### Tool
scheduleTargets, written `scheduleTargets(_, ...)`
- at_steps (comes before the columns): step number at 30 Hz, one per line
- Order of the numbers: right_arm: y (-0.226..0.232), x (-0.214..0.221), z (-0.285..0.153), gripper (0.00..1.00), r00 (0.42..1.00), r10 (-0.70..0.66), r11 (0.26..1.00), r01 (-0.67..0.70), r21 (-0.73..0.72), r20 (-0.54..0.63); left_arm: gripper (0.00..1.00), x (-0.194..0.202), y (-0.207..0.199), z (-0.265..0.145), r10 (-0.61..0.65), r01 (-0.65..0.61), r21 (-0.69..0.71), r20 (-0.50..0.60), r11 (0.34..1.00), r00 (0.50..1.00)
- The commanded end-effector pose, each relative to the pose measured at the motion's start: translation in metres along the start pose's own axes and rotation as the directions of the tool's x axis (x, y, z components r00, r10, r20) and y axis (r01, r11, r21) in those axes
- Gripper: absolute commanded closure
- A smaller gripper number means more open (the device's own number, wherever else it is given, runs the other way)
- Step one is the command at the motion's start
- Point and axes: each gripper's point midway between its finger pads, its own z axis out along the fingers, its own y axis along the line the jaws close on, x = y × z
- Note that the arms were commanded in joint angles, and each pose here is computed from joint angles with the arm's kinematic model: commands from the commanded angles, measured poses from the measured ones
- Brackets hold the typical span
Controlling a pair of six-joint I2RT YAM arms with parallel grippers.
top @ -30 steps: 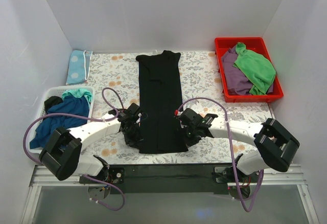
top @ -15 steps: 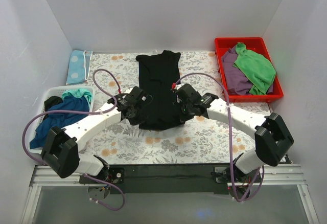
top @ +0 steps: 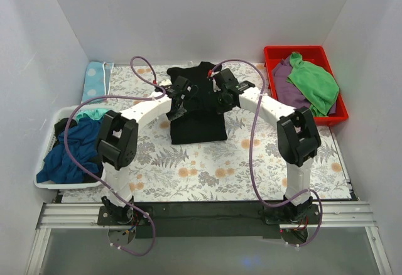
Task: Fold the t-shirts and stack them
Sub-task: Fold the folded rectangular tshirt in 1/3 of the way
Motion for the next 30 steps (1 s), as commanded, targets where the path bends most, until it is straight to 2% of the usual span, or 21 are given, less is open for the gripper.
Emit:
scheduleTargets(1,-0.007,-0.047,0.010,0.99,0.997,-0.026,0.999,0.027,-0.018,0.078,1.00,-0.051,-0.010,0.017,-0.011,0.012,-0.007,0.089,1.000,0.996)
scheduleTargets(3,-0.007,-0.056,0.020,0.99,0.997,-0.010,0.999,0.013,-0.035,0.076,1.00,-0.055,-0.011,0.031,0.009,-0.006,-0.031,0.087,1.000,0.996)
scheduleTargets(7,-0.012,-0.055,0.036,0.99,0.999,0.006,0.999,-0.005,-0.032,0.048,1.00,-0.077,-0.029,0.040,0.020,-0.022,0.018,0.105,1.000,0.994)
scheduleTargets(14,-0.022,-0.055,0.056,0.99,0.999,0.046,0.999,-0.045,-0.027,0.024,1.00,-0.083,-0.044,0.060,0.063,-0.066,0.046,0.062,0.997,0.996)
scheduleTargets(16,-0.024,-0.059,0.055,0.99,0.998,0.058,0.998,-0.057,-0.025,0.031,0.90,-0.085,-0.045,0.062,0.066,-0.070,0.059,0.059,0.996,0.996)
scheduleTargets(17,-0.026,-0.065,0.053,0.93,0.997,0.063,0.998,-0.062,-0.021,0.045,0.80,-0.088,-0.049,0.059,0.062,-0.067,0.083,0.063,0.994,0.996)
scheduleTargets(18,-0.030,-0.069,0.052,0.82,0.996,0.073,0.997,-0.072,-0.006,0.056,0.75,-0.091,-0.049,0.058,0.062,-0.069,0.090,0.071,0.994,0.996)
scheduleTargets(21,-0.035,-0.091,0.041,0.69,0.990,0.094,0.996,-0.094,-0.002,0.110,0.59,-0.107,-0.055,0.046,0.046,-0.060,0.126,0.107,0.990,0.993)
scheduleTargets(26,-0.039,-0.110,0.023,0.69,0.976,0.131,0.990,-0.136,0.020,0.173,0.54,-0.131,-0.061,0.015,0.005,-0.033,0.172,0.163,0.985,0.987)
scheduleTargets(30,-0.031,-0.107,0.009,0.71,0.973,0.140,0.990,-0.141,-0.007,0.183,0.53,-0.139,-0.056,-0.007,0.004,-0.043,0.201,0.192,0.979,0.981)
